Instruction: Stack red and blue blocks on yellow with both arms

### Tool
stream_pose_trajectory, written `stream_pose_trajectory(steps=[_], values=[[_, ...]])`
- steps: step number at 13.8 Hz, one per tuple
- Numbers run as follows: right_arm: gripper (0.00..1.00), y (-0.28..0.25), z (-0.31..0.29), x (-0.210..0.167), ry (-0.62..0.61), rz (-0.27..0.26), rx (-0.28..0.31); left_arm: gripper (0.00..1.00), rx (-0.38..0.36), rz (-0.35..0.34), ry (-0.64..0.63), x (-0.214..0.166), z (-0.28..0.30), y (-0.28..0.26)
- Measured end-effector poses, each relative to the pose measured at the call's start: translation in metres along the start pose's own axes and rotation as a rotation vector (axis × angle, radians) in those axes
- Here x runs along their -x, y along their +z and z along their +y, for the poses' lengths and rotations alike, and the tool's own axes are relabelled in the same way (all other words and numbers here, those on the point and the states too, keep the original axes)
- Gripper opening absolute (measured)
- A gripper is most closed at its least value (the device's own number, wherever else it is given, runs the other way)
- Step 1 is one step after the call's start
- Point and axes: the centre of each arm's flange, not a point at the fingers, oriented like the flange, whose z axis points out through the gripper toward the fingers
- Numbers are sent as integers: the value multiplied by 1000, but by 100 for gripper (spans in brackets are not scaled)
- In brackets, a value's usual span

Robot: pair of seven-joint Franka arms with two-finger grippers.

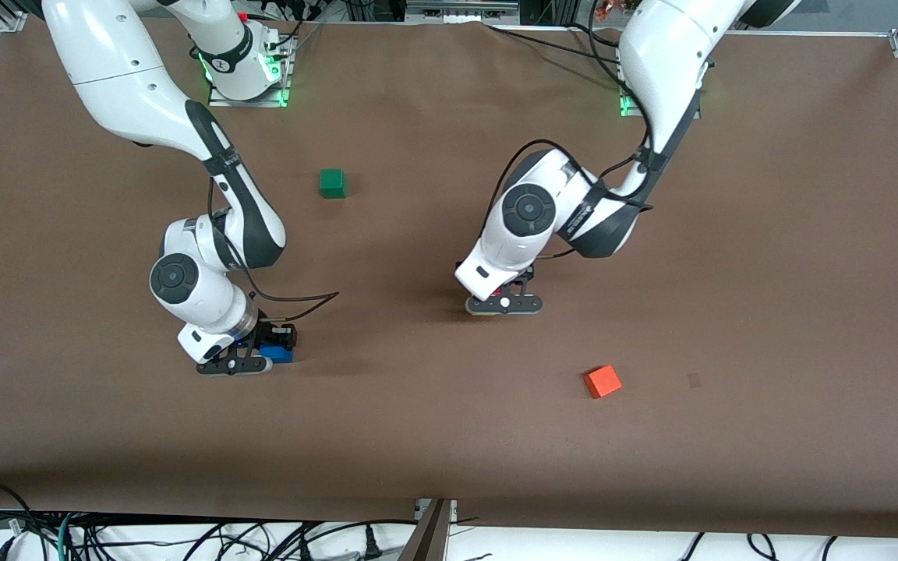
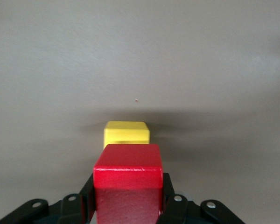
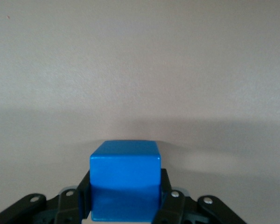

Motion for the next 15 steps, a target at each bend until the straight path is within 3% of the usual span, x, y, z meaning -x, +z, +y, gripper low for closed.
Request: stream_pose_trajectory(steps=[3, 8, 15], values=[[55, -35, -7, -11, -24, -35, 6, 56, -7, -10, 14, 4, 8, 13], [55, -153, -29, -30, -50, -137, 21, 56, -31, 9, 42, 6, 11, 15], [55, -202, -87, -28, -125, -153, 18, 56, -81, 23, 64, 2, 5, 15]])
